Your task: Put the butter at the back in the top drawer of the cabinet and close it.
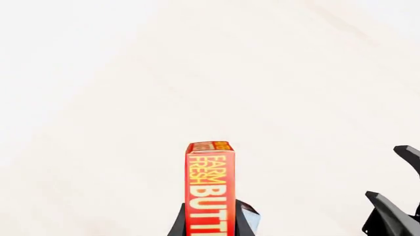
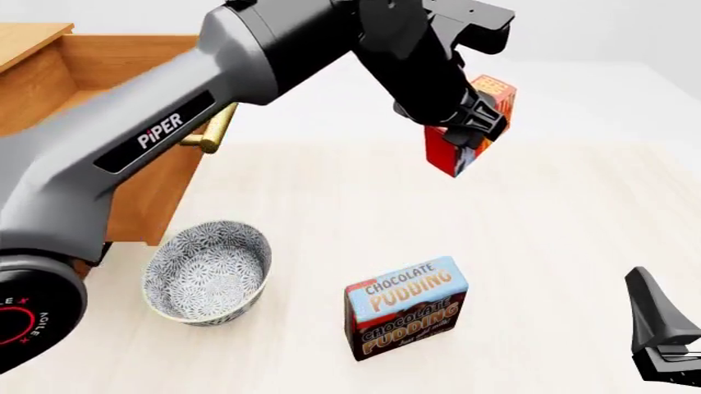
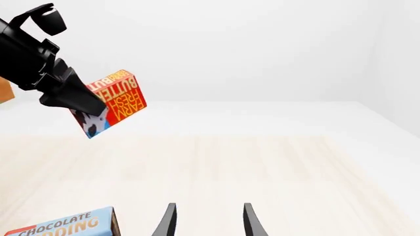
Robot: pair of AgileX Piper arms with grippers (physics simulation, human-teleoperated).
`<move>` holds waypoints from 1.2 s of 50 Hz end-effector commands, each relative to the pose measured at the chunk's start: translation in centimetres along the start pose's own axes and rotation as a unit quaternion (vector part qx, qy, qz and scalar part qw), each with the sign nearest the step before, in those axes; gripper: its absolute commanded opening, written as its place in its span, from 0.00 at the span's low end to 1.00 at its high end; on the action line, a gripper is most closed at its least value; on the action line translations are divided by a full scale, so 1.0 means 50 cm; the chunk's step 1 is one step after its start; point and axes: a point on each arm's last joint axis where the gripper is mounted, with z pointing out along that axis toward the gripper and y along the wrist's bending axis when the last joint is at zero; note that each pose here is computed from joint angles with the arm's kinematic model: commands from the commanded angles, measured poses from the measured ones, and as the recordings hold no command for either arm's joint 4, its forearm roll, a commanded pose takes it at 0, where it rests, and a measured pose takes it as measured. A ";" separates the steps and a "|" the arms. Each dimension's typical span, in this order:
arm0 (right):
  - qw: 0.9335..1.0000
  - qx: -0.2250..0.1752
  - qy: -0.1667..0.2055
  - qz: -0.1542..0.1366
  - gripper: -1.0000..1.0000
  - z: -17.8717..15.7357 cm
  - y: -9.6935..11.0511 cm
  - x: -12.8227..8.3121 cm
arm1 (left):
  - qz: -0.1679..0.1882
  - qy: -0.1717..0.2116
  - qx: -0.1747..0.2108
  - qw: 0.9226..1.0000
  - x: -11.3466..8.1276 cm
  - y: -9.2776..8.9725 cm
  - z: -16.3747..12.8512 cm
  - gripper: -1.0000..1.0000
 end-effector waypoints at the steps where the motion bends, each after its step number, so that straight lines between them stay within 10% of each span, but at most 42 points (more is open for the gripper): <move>1: 1.000 0.000 0.000 0.000 1.00 0.000 0.000 0.000 | 0.008 -0.016 -0.010 1.000 -0.005 0.025 -0.037 0.00; 60: 1.000 0.000 0.000 0.000 1.00 0.000 0.000 0.000 | -0.006 -0.018 -0.047 0.999 0.010 0.109 -0.117 0.00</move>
